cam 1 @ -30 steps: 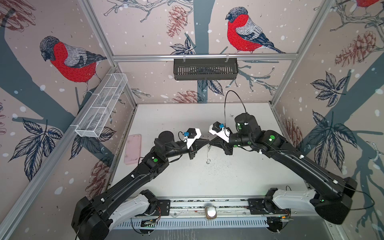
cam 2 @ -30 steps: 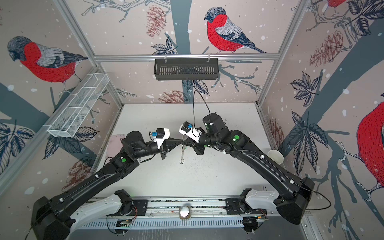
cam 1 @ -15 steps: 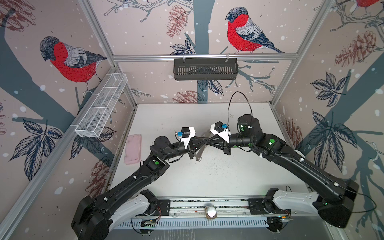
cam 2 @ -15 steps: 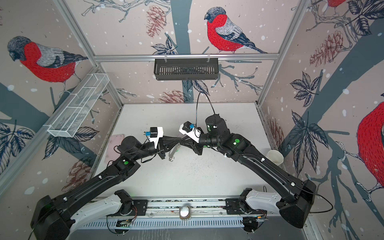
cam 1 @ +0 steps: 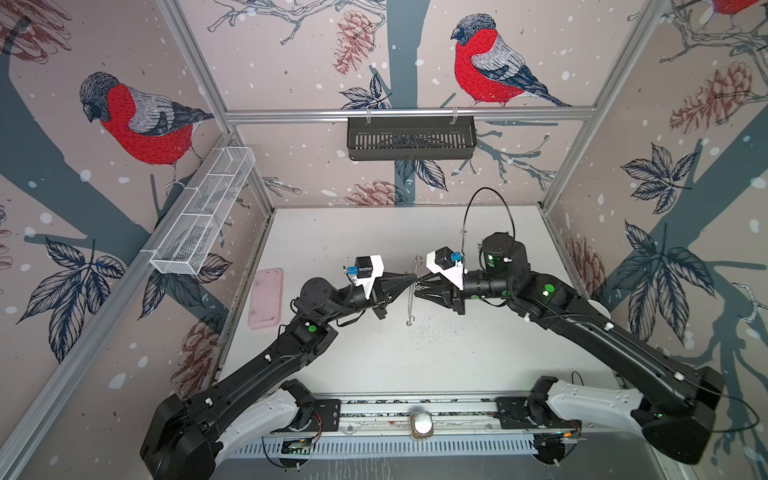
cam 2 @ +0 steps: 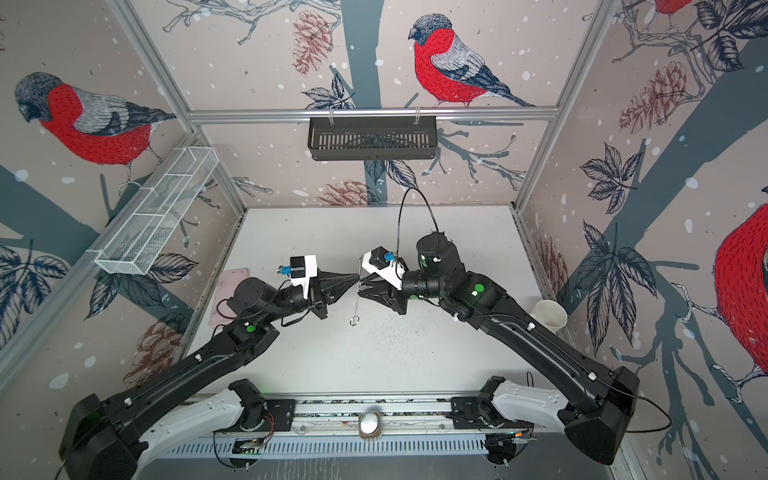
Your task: Put the keys on the keyring
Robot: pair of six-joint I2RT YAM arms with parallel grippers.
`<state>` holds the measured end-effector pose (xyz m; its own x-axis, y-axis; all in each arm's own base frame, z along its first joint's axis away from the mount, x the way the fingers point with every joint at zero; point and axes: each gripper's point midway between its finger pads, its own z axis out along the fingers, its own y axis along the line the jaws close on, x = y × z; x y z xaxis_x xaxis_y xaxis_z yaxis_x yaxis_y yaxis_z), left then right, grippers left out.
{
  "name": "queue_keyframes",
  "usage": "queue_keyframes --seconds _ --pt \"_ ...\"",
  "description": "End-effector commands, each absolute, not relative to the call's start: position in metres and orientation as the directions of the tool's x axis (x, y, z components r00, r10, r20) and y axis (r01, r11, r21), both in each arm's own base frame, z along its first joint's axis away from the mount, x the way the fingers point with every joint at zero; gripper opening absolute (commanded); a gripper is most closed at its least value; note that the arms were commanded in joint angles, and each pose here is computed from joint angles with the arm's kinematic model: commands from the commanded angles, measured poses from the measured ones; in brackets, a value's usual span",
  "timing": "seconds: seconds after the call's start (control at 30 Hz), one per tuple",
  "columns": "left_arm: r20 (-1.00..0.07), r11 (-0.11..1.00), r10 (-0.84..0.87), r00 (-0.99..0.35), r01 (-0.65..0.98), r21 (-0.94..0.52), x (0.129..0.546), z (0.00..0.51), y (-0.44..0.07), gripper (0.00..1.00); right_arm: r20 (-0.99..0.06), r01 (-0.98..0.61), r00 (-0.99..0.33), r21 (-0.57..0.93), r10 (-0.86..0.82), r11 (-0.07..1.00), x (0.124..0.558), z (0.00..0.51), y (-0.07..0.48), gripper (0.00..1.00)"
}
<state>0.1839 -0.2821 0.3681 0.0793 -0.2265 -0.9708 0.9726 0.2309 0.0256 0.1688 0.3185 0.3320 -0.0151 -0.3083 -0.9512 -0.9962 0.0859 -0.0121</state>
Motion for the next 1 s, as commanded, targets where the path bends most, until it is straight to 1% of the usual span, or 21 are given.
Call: queue_keyframes --seconds 0.0,0.23,0.57,0.67,0.83,0.97 --pt "-0.958 0.241 -0.257 0.125 0.969 0.062 0.181 0.379 -0.279 0.00 -0.952 -0.994 -0.017 -0.016 -0.305 0.104 0.170 0.332 0.315 0.32" --pt "-0.957 0.234 -0.261 0.128 0.970 0.066 0.180 0.381 -0.280 0.00 -0.954 -0.995 -0.013 -0.018 -0.301 0.101 0.171 0.330 0.316 0.32" --pt "-0.959 0.213 -0.257 0.118 0.975 0.063 0.179 0.377 -0.282 0.00 -0.956 -0.996 0.011 -0.035 -0.292 0.079 0.170 0.334 0.318 0.12" --pt "-0.960 0.213 -0.255 0.116 0.975 0.061 0.179 0.377 -0.282 0.00 -0.956 -0.996 0.017 -0.043 -0.292 0.083 0.170 0.335 0.317 0.07" --pt "-0.962 0.214 -0.249 0.114 0.975 0.060 0.179 0.374 -0.282 0.00 -0.958 -0.994 0.034 -0.063 -0.284 0.094 0.170 0.342 0.314 0.01" --pt "-0.962 0.213 -0.247 0.113 0.975 0.060 0.179 0.374 -0.283 0.00 -0.958 -0.991 0.042 -0.077 -0.284 0.113 0.171 0.344 0.310 0.01"
